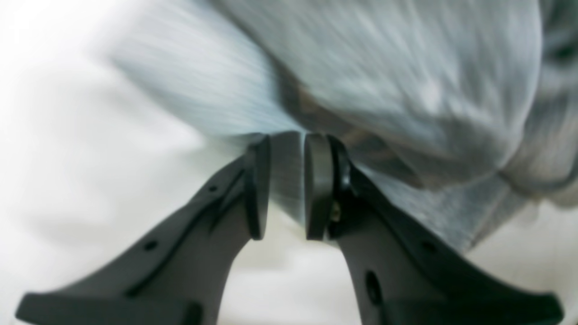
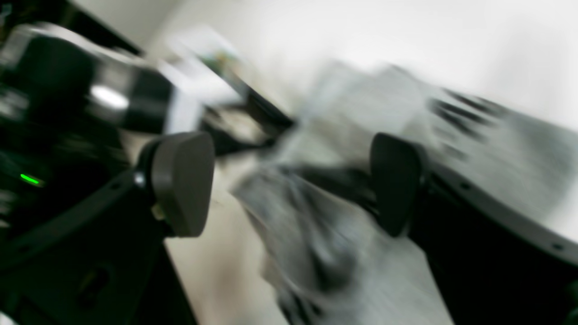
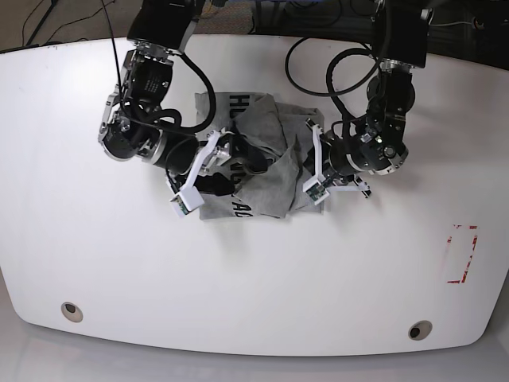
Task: Layout the t-shirt on the table in an organized manner, then fold the t-shirt properly
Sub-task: 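Fold the shirt's end over with the right gripper toward the left gripper, then lift the folded bundle with the right gripper and flip it over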
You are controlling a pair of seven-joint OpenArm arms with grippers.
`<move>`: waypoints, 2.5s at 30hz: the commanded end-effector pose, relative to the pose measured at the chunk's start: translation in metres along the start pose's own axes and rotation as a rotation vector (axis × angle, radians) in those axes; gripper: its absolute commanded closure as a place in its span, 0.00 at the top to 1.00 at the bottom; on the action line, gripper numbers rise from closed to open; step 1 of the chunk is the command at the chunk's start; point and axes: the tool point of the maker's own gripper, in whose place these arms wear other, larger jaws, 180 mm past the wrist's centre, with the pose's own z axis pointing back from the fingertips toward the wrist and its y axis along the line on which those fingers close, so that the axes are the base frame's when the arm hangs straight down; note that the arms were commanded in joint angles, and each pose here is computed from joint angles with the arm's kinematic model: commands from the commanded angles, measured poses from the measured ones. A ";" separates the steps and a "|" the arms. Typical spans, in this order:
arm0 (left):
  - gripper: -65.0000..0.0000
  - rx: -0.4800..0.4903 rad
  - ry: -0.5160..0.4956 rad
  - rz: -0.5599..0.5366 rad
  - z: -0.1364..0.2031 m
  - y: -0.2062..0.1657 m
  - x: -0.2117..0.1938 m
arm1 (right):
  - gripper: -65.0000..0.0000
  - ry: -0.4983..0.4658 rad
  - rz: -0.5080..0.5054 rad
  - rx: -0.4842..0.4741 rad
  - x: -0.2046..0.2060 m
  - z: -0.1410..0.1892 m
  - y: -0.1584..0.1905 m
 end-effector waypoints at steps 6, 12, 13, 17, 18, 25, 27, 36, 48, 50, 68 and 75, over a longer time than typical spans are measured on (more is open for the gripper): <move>0.18 0.083 -0.194 0.049 0.035 0.029 0.045 | 0.80 -0.020 0.034 -0.023 0.011 0.002 -0.003; 0.26 0.189 -0.320 0.132 0.078 0.067 0.054 | 0.80 0.042 0.043 -0.086 0.000 -0.001 -0.013; 0.27 0.226 -0.342 0.161 0.089 0.079 0.051 | 0.80 0.044 0.029 -0.077 -0.002 -0.005 -0.011; 0.28 0.355 -0.371 0.260 0.122 0.118 0.030 | 0.80 0.053 -0.007 -0.052 -0.004 -0.016 -0.014; 0.28 0.392 -0.368 0.282 0.131 0.129 0.021 | 0.80 0.059 -0.019 -0.046 -0.006 -0.019 -0.016; 0.28 0.608 -0.243 0.364 0.196 0.189 -0.038 | 0.80 0.033 -0.094 -0.009 -0.010 -0.035 -0.023; 0.28 0.645 -0.228 0.391 0.211 0.198 -0.050 | 0.80 0.042 -0.105 0.005 -0.012 -0.040 -0.022; 0.28 0.743 -0.218 0.444 0.263 0.219 -0.080 | 0.80 0.081 -0.056 0.108 -0.008 -0.069 0.009; 0.28 0.802 -0.210 0.502 0.295 0.226 -0.101 | 0.80 0.043 0.092 0.238 0.036 -0.097 0.058; 0.28 0.796 -0.195 0.504 0.293 0.223 -0.106 | 0.80 0.026 0.117 0.269 0.048 -0.099 0.067; 0.28 0.777 -0.182 0.499 0.286 0.220 -0.106 | 0.80 0.001 0.239 0.233 0.094 -0.088 0.055; 0.27 0.726 -0.163 0.457 0.268 0.215 -0.095 | 0.80 0.068 0.183 0.138 0.050 -0.062 0.014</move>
